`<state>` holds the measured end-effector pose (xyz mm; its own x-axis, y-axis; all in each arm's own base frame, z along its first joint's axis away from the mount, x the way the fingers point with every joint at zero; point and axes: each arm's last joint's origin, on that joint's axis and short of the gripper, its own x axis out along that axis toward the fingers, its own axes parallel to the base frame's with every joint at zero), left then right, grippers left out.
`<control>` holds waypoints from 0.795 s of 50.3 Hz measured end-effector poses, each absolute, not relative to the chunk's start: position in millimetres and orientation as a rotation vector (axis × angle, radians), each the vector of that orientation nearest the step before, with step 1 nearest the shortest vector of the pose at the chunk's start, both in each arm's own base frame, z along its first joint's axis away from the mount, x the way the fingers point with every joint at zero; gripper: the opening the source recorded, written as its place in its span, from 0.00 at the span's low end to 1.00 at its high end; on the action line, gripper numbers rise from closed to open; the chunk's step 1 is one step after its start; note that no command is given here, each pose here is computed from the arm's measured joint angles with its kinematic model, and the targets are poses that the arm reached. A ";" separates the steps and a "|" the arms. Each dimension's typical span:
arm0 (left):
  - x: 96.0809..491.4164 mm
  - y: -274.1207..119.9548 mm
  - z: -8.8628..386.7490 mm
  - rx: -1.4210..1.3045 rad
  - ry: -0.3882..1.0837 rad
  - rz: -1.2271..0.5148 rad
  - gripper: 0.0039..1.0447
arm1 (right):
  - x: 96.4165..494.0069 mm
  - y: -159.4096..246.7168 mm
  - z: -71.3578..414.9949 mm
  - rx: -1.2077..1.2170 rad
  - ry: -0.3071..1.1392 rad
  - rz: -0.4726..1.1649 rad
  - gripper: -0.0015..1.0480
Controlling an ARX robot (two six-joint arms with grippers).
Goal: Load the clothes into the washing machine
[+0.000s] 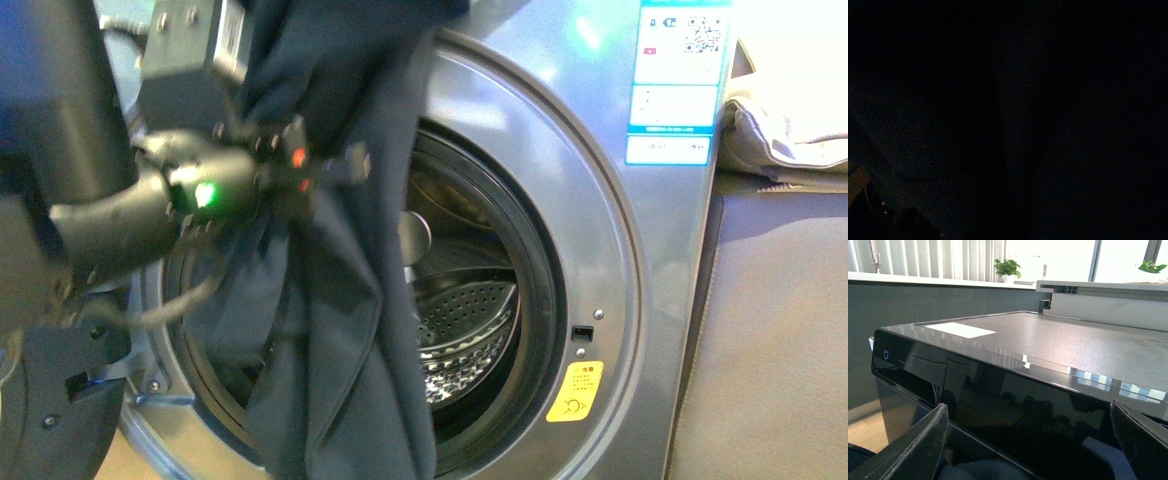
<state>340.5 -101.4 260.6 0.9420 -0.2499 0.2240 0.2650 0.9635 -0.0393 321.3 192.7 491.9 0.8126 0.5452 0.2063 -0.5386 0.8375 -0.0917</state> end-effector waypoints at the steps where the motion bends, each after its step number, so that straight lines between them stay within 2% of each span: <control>1: 339.7 -102.7 260.0 -0.070 -0.220 -0.267 0.13 | 321.1 192.6 492.1 -0.029 -0.229 0.579 0.92; 16: 317.1 -124.5 245.7 -0.076 -0.199 -0.379 0.13 | 320.9 192.5 492.3 -0.029 -0.230 0.579 0.92; 32: 316.9 -119.8 243.4 -0.076 -0.198 -0.367 0.13 | 320.9 192.4 492.5 -0.028 -0.229 0.572 0.92; 35: 317.7 -117.6 243.3 -0.077 -0.198 -0.362 0.13 | 314.4 195.0 493.7 -0.006 -0.175 0.462 0.92; 40: 319.0 -115.0 242.7 -0.076 -0.198 -0.361 0.13 | 278.5 198.6 480.0 0.015 -0.103 0.274 0.92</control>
